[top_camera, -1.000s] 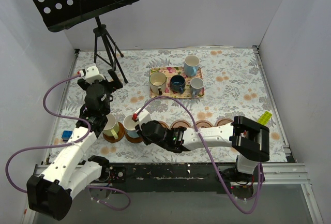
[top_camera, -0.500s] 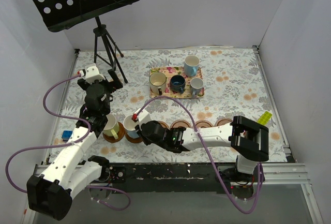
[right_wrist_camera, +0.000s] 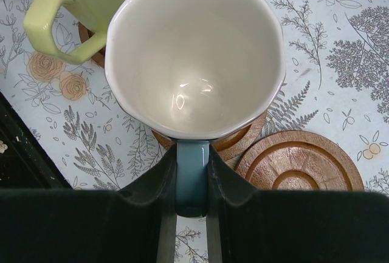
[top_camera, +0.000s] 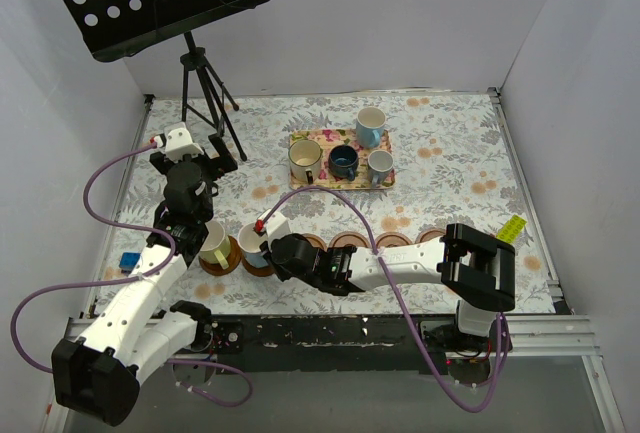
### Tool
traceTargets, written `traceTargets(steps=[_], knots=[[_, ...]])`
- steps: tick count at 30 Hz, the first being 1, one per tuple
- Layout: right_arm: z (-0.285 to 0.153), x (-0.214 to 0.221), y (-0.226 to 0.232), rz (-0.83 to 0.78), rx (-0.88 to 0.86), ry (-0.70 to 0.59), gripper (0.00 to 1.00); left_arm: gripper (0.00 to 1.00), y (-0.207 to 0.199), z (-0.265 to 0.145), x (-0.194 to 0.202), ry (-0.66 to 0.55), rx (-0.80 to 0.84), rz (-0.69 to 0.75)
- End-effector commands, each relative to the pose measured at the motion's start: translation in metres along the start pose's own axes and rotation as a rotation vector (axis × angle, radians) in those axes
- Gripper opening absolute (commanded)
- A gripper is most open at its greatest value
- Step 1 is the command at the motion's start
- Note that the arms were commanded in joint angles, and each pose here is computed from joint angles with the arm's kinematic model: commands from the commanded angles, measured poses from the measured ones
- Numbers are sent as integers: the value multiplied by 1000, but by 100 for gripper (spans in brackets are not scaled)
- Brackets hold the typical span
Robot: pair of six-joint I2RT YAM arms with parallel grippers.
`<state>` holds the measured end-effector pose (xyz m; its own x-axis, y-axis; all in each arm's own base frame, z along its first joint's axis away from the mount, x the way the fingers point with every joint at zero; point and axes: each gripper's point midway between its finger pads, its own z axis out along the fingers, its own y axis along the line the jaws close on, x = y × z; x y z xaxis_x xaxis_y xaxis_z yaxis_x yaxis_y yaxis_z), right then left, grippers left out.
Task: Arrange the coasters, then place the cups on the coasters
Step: Place the cup on the coaster.
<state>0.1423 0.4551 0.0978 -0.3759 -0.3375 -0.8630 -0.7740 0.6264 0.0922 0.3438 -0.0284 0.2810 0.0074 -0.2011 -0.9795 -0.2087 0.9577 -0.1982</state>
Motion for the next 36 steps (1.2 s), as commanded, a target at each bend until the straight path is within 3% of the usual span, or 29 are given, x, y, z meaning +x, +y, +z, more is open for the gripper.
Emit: traceTargets(steps=[1,18,23,26,36], knots=[[-4,-54,12,78,-14,-156,1,98,0,-2,-12,-22,3,2],[-3,-48,7,75,11,-132,1,98,0,-3,-12,-21,6,2],[-4,-49,7,77,15,-130,10,98,0,-3,-11,-20,7,2],[-6,-48,6,85,26,-128,1,98,0,-3,-12,-21,8,2],[-2,-44,1,109,101,-120,1,98,-1,-3,-12,-20,12,0]])
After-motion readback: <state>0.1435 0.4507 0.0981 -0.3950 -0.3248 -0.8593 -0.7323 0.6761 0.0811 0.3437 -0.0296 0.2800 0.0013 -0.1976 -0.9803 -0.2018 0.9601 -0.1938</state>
